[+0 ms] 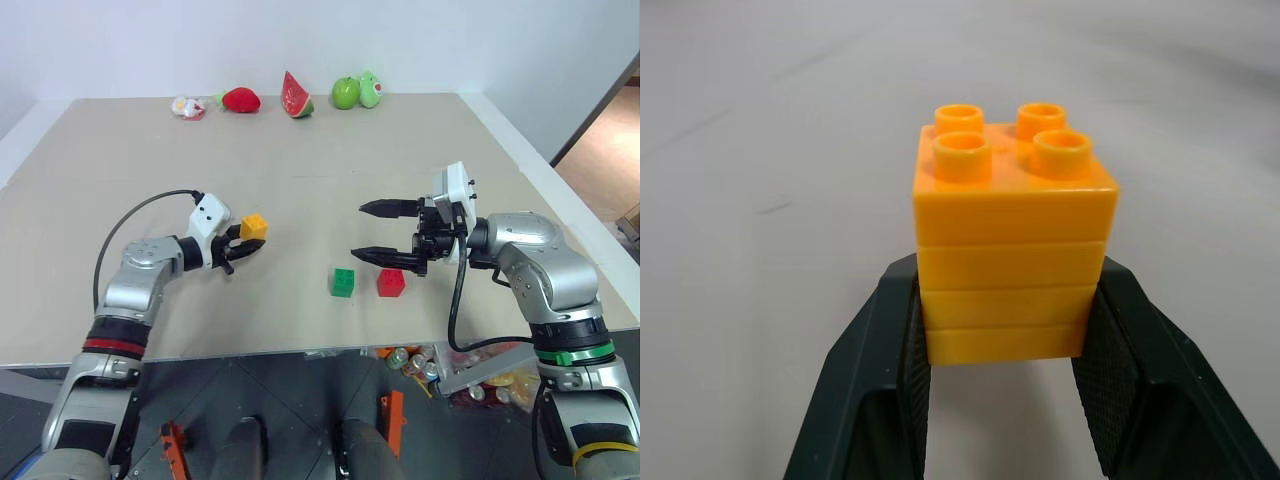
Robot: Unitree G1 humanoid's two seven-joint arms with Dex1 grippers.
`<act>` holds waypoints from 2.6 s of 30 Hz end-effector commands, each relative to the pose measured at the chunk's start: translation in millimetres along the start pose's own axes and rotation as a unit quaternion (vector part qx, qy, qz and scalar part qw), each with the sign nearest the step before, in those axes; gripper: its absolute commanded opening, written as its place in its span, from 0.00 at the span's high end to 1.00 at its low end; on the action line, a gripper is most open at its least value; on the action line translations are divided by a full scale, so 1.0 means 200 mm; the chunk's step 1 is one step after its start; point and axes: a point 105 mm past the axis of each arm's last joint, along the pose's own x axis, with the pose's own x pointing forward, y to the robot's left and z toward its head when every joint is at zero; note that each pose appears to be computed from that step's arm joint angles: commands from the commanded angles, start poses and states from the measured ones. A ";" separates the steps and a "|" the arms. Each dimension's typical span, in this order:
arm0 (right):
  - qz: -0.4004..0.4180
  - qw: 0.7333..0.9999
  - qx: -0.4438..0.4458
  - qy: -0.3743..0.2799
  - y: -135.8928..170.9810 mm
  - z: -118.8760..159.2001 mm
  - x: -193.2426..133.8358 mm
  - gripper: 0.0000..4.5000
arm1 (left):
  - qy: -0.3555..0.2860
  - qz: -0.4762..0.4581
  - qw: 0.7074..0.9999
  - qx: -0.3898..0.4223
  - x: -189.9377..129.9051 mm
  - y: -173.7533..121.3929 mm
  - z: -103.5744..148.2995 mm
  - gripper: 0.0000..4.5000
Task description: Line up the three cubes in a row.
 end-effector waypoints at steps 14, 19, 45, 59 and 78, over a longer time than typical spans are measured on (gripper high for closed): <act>-0.029 0.999 -0.011 0.031 0.03 0.01 -0.19 0.05 | -0.001 -0.172 0.984 0.054 0.06 -0.29 -0.03 0.64; -0.057 0.997 -0.004 0.047 0.01 0.00 -0.28 0.05 | -0.020 -0.190 0.980 0.063 0.15 -0.34 -0.04 0.64; -0.077 0.995 0.002 0.056 0.01 0.01 -0.32 0.05 | -0.025 -0.206 0.977 0.043 0.19 -0.28 -0.07 0.64; -0.077 0.995 0.000 0.058 0.01 0.02 -0.32 0.05 | 0.028 -0.205 0.977 0.055 0.17 -0.29 -0.20 0.31; -0.072 0.995 0.006 0.071 0.00 0.02 -0.38 0.05 | 0.112 -0.140 0.982 0.054 -0.24 -0.09 -0.28 0.00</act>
